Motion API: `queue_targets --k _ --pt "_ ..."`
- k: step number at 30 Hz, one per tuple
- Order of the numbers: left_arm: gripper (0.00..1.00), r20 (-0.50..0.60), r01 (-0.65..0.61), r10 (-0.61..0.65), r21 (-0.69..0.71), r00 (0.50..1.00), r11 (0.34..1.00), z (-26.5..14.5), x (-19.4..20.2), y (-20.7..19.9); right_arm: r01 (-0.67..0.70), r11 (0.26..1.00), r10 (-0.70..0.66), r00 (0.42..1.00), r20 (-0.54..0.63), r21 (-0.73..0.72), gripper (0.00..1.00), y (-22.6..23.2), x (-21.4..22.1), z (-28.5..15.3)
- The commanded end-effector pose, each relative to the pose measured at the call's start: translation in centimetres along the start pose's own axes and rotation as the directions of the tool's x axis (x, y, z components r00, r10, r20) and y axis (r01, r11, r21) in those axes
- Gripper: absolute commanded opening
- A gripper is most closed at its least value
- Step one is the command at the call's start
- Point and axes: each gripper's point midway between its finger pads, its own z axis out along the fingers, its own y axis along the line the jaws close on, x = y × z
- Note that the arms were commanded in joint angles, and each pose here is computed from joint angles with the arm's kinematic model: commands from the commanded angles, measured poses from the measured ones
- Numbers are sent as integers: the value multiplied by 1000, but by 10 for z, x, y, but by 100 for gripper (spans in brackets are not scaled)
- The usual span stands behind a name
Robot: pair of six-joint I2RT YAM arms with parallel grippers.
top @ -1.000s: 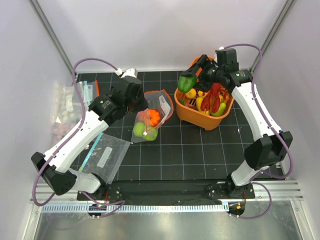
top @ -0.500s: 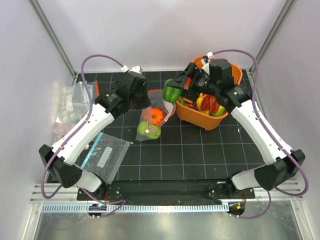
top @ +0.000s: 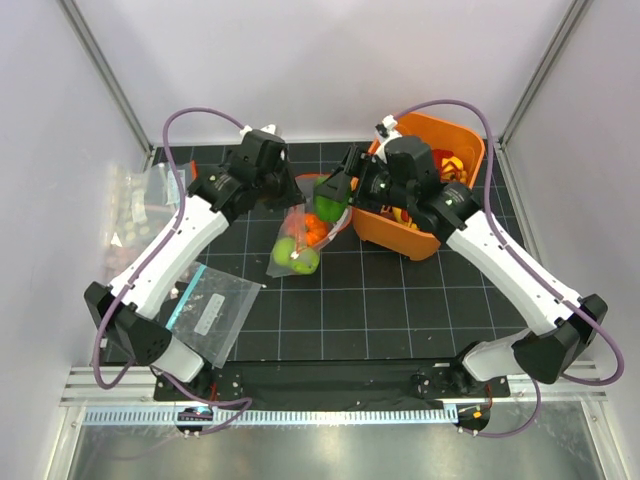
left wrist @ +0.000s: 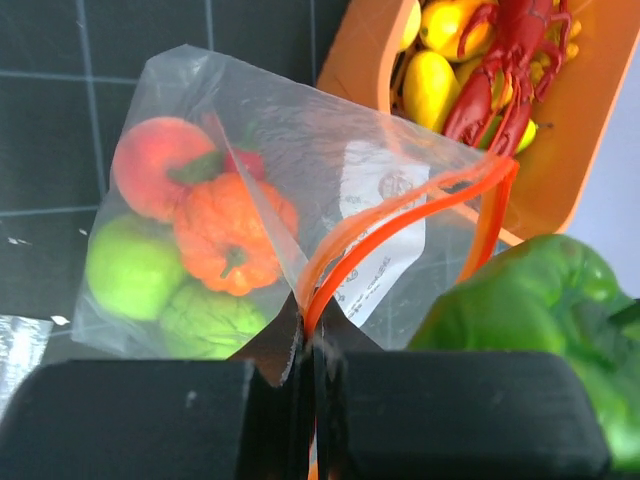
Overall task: Place the food in the zip-top bag and seal the zipper
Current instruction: Place the fake vegetable in the zipper food storage bag.
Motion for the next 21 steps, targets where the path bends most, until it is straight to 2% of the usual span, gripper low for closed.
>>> queue_targets --k 1,3,4,5,7,8,13,16,18,21 --pt "0 -21 55 -53 115 998 992 -6 -8 -27 95 994 -101 989 109 56 1 -4 -18 -3" --pt "0 -35 77 -74 128 997 989 -3 -8 -30 94 992 -104 987 120 89 2 -12 -18 2" --pt "0 -40 84 -79 136 996 987 -2 -8 -32 96 990 -106 989 104 102 10 -16 -15 8" --pt "0 -48 89 -83 147 995 985 -1 -8 -33 101 989 -111 990 92 104 35 -16 -14 9" --pt "0 -46 93 -86 163 995 982 1 -10 -37 134 981 -138 990 23 141 67 -23 -3 12" --pt "0 -41 93 -87 167 995 982 0 -12 -37 140 979 -143 990 14 149 72 -24 -3 11" --pt "0 -40 89 -84 162 996 983 3 -16 -34 144 979 -148 989 16 147 76 -25 -2 6" --pt "0 -44 86 -80 155 996 984 4 -16 -30 152 981 -152 988 -7 121 82 -20 3 2" --pt "0 -43 84 -78 153 996 985 3 -16 -29 150 980 -150 989 -11 129 92 -20 3 -2" --pt "0 -38 78 -73 156 997 985 4 -18 -28 152 981 -152 988 -9 119 100 -18 3 -8"
